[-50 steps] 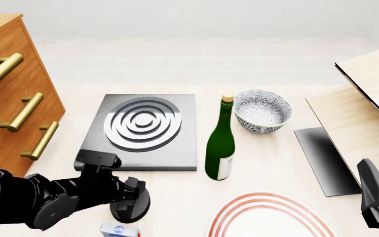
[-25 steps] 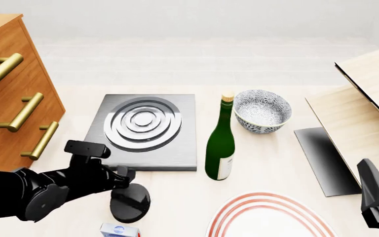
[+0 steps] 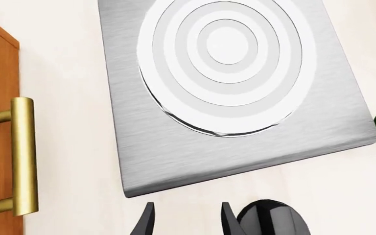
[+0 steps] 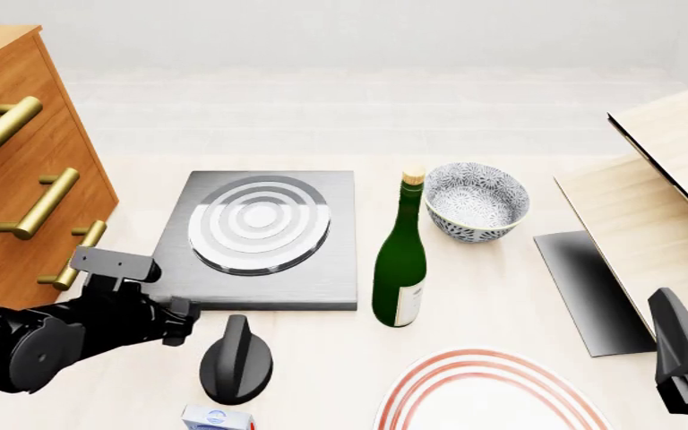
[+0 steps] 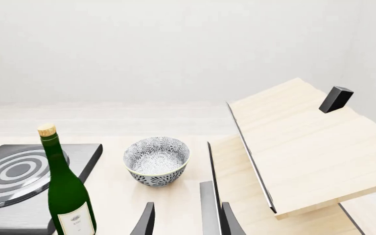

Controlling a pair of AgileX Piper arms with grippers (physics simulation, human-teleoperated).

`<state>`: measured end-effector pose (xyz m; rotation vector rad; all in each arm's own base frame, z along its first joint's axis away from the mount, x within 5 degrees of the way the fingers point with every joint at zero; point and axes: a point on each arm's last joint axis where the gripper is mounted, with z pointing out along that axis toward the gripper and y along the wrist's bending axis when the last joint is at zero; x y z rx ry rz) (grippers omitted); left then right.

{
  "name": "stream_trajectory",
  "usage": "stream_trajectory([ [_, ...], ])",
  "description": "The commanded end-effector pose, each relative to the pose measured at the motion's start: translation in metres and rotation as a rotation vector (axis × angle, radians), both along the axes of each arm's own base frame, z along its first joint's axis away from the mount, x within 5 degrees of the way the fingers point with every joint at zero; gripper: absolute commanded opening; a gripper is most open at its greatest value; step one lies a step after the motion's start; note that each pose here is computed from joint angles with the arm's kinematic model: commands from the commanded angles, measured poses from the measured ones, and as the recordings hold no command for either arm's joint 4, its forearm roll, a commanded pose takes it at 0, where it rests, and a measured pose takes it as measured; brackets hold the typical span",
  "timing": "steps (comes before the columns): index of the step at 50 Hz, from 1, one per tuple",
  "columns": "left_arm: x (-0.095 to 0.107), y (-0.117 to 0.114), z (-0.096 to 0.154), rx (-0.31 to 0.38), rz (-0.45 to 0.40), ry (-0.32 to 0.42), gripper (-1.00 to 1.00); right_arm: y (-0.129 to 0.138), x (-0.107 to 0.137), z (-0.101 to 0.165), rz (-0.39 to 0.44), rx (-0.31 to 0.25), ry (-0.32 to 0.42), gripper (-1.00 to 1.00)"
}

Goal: Turn on the stove.

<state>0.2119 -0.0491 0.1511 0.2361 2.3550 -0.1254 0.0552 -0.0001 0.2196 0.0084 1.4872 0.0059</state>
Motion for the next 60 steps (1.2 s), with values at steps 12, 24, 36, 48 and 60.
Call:
stream_trajectory([
  [12,-0.012,0.004,0.045,-0.013,0.003,-0.082,1.00,0.000,0.000,0.000,0.000,0.000,0.000,1.00],
  [24,-0.029,0.000,0.063,-0.076,0.002,-0.145,1.00,0.000,0.000,0.000,0.000,0.000,0.000,1.00],
  [36,-0.045,-0.010,0.088,-0.152,-0.047,-0.242,1.00,0.000,0.000,0.000,0.000,0.000,0.000,1.00],
  [48,-0.069,-0.019,0.115,-0.179,-0.191,-0.409,1.00,0.000,0.000,0.000,0.000,0.000,0.000,1.00],
  [60,-0.090,-0.021,0.126,-0.206,-0.294,-0.554,1.00,0.000,0.000,0.000,0.000,0.000,0.000,1.00],
])
